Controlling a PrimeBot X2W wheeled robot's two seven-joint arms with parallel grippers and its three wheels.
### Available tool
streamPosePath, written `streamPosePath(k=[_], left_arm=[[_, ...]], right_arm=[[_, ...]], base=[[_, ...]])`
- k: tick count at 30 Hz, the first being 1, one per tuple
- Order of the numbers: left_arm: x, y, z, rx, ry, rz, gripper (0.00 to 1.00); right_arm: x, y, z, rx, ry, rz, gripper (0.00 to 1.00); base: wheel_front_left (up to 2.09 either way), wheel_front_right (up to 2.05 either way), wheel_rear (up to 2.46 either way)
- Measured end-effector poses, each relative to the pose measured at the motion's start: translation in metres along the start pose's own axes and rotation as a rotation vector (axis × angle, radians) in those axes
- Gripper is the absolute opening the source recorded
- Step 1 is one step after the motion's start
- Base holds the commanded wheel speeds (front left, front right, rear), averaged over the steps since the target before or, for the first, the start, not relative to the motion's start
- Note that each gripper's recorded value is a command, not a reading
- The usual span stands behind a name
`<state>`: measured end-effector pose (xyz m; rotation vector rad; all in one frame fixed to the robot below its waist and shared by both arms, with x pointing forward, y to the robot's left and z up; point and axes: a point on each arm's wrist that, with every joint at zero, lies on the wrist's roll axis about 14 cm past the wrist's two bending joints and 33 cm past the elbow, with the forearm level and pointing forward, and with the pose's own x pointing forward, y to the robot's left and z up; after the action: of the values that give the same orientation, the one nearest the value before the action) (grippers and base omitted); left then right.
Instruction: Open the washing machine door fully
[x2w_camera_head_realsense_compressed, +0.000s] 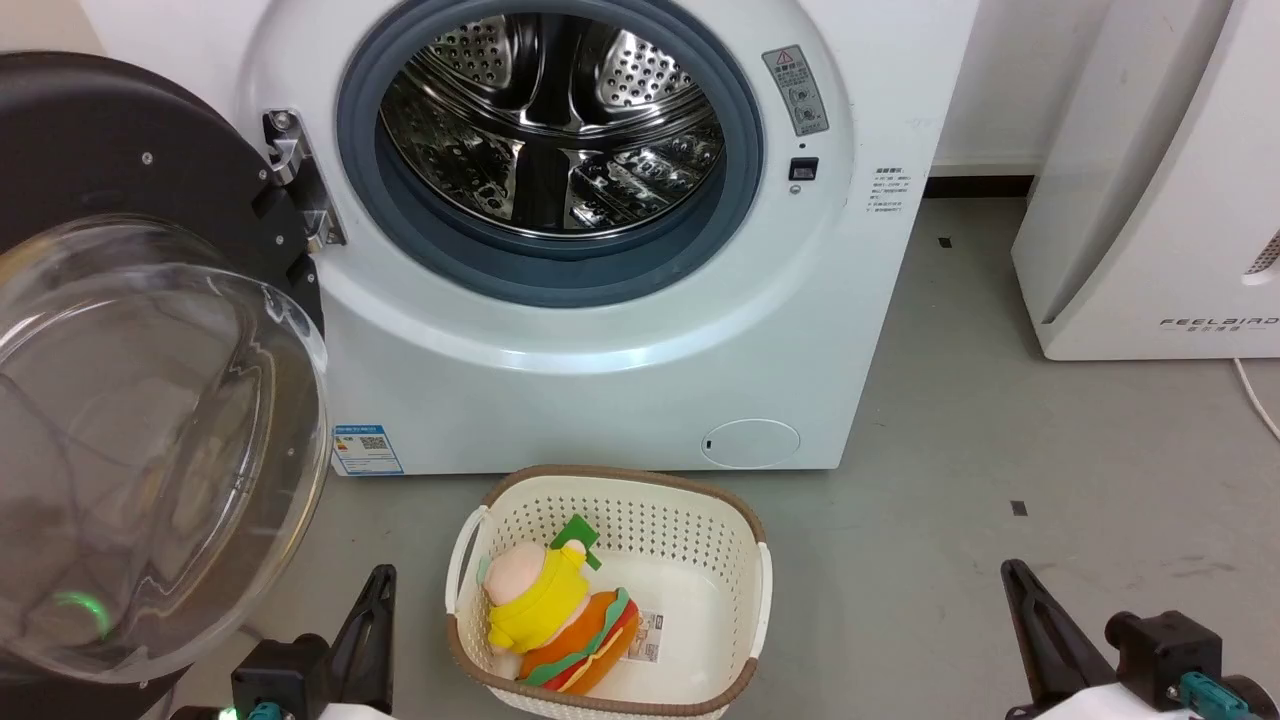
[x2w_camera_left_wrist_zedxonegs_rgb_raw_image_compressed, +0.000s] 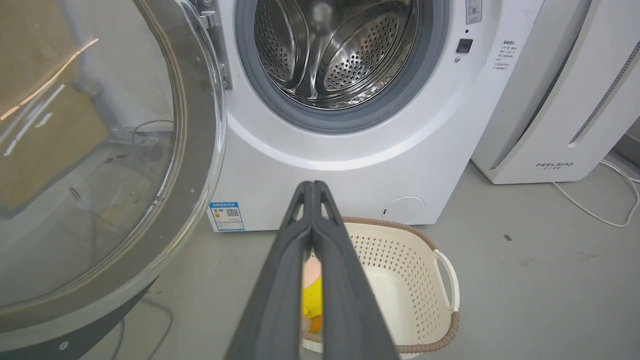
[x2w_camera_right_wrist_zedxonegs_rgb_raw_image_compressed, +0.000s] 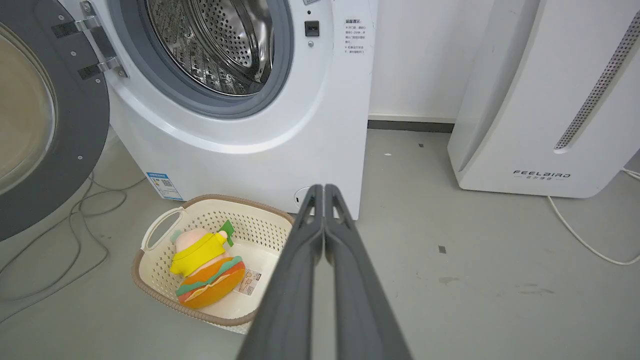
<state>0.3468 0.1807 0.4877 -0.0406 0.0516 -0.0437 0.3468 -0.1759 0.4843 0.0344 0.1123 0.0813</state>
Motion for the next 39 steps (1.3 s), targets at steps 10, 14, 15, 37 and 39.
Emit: streamPosePath(k=[10, 14, 15, 37, 39], left_arm=[[0.004, 0.0, 0.007, 0.011, -0.018, 0.001, 0.0], [0.005, 0.0, 0.007, 0.012, -0.013, 0.004, 0.0], [0.005, -0.001, 0.007, 0.01, -0.013, 0.0, 0.0], [0.01, -0.002, 0.017, 0.029, -0.028, 0.01, 0.0], [0.01, -0.003, 0.017, 0.032, -0.028, 0.011, 0.0]], right_arm=[[0.003, 0.002, 0.005, -0.009, -0.014, 0.006, 0.0], [0.003, 0.002, 0.006, -0.01, -0.017, 0.008, 0.0], [0.003, 0.002, 0.006, -0.012, -0.018, 0.008, 0.0], [0.007, 0.005, 0.013, -0.029, -0.03, 0.016, 0.0], [0.007, 0.005, 0.014, -0.032, -0.031, 0.018, 0.0]], base=[[0.0, 0.0, 0.0], [0.0, 0.0, 0.0], [0.0, 0.0, 0.0], [0.0, 0.0, 0.0], [0.0, 0.0, 0.0]])
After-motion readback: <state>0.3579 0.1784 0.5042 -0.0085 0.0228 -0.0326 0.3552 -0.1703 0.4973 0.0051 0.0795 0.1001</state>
